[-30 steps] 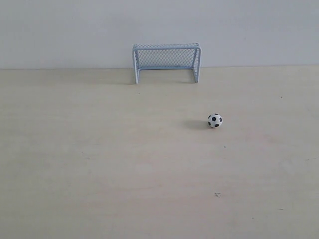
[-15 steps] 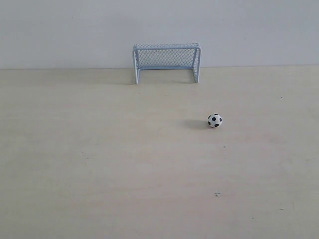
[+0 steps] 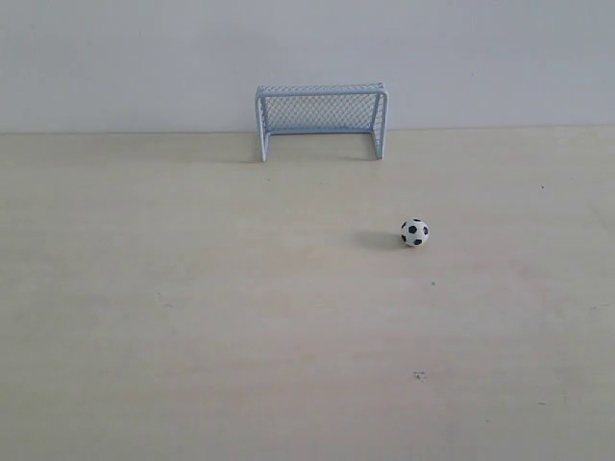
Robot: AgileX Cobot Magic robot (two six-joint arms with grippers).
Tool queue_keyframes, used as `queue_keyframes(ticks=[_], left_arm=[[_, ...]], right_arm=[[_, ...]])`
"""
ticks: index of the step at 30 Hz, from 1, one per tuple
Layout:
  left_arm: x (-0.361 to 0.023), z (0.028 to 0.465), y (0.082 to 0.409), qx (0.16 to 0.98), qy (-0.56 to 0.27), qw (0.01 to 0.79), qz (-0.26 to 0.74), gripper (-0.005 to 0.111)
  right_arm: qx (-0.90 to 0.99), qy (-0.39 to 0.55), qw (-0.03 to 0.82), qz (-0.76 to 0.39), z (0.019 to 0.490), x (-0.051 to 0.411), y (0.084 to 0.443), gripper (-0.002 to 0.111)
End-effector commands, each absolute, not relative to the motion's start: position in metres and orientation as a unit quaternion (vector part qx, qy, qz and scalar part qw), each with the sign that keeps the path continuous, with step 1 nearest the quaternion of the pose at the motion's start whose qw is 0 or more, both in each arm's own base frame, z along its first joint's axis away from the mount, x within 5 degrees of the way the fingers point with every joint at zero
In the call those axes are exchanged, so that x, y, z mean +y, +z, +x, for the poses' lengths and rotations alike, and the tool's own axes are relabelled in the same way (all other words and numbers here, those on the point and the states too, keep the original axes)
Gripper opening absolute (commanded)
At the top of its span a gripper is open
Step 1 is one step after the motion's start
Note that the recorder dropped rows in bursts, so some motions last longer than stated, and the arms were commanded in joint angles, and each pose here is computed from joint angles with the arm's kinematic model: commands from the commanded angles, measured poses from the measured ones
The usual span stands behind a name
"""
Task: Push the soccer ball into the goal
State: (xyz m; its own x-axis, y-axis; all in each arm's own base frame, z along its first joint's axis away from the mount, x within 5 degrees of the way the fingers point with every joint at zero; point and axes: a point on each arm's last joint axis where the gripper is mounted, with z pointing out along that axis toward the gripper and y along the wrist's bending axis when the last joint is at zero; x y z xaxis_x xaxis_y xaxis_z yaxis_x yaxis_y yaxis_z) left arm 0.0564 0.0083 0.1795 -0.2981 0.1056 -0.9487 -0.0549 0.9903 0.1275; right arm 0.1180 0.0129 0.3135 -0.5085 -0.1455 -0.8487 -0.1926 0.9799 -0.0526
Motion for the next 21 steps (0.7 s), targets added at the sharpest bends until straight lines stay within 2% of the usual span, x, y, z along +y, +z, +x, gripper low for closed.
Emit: queue_keyframes(ticks=[1, 12, 21], left_arm=[[0.008, 0.057, 0.181, 0.802, 0.063, 0.594, 0.016, 0.006], [0.008, 0.057, 0.181, 0.802, 0.063, 0.594, 0.016, 0.006], [0.008, 0.057, 0.181, 0.802, 0.063, 0.594, 0.016, 0.006]], right_arm=[[0.882, 0.039, 0.448, -0.140, 0.133, 0.018, 0.325, 0.000], [0.911, 0.077, 0.360, -0.188, 0.182, 0.026, 0.332, 0.000], [0.916, 0.075, 0.329, -0.218, 0.215, 0.027, 0.333, 0.000]])
